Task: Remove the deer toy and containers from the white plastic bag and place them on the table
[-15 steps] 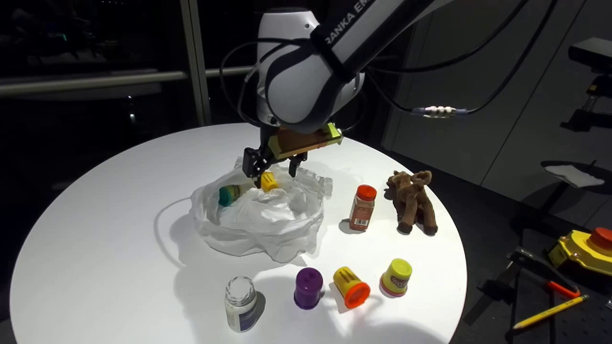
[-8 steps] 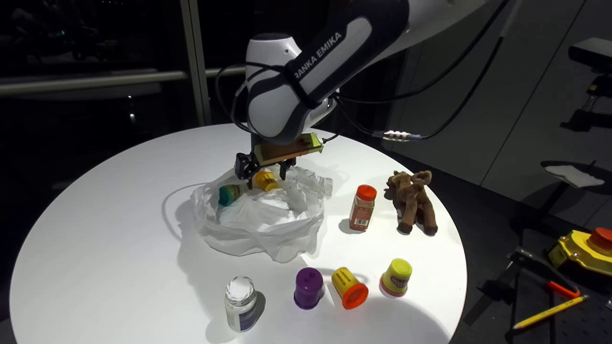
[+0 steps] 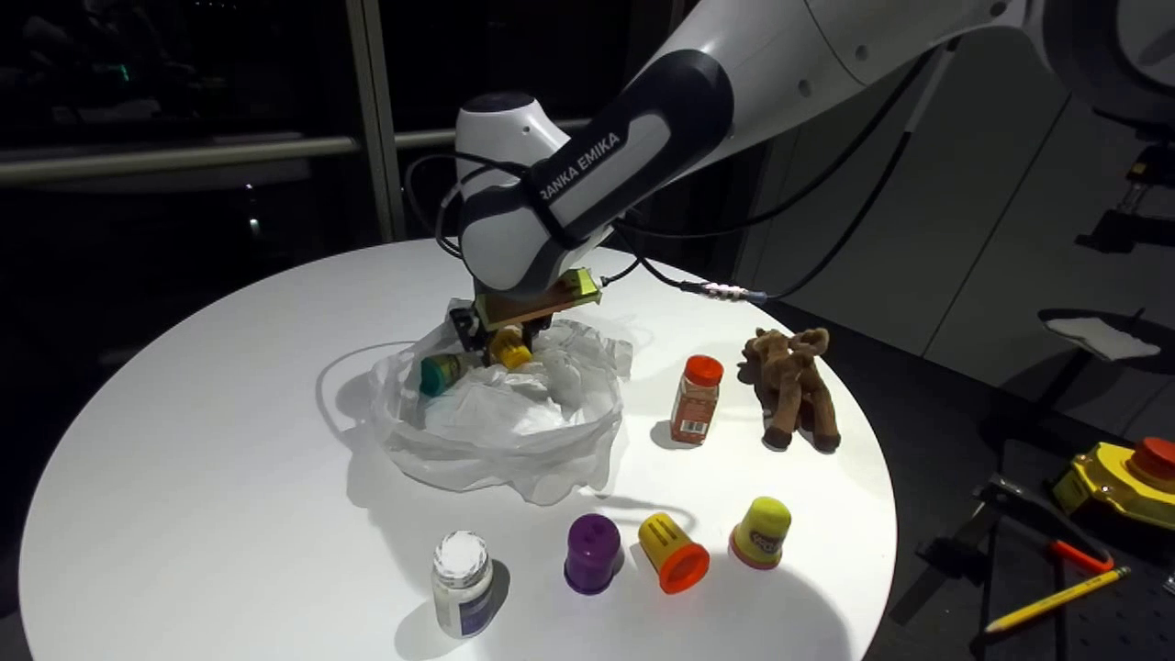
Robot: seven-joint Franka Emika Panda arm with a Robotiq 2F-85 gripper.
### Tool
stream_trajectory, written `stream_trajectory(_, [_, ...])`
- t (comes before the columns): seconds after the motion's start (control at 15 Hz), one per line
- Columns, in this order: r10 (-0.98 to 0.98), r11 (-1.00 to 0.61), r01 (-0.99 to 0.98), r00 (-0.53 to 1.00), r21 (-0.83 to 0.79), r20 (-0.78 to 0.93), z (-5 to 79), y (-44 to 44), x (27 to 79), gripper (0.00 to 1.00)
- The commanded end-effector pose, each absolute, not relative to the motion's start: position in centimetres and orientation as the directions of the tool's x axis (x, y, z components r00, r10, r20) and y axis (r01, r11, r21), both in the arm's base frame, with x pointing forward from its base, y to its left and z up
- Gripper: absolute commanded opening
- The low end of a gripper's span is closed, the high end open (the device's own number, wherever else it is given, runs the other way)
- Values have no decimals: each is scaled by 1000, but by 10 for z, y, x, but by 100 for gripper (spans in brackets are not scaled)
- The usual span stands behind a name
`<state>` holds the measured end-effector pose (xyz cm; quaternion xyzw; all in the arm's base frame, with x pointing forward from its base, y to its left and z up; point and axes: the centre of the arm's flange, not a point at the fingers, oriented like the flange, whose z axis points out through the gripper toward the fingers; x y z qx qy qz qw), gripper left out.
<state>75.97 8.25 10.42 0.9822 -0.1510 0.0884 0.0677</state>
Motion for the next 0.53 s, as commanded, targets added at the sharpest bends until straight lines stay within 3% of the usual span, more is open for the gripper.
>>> stream_trajectory(0.0, [-295,-938,-329,925,113,239,117,93,784,35])
stream_trajectory(0.13, [-292,-940,-325,923,103,250,126,97,781,74])
stream_trajectory(0.2, [-293,-940,-327,921,101,255,129,99,780,74])
stream_trajectory(0.27, [-294,-939,-328,921,101,256,129,101,778,46])
stream_trajectory(0.33, [-292,-940,-326,922,100,253,129,102,777,36])
stream_trajectory(0.4, [-292,-942,-322,925,94,241,130,105,774,36])
stream_trajectory(0.47, [-289,-944,-317,928,90,236,132,109,770,30])
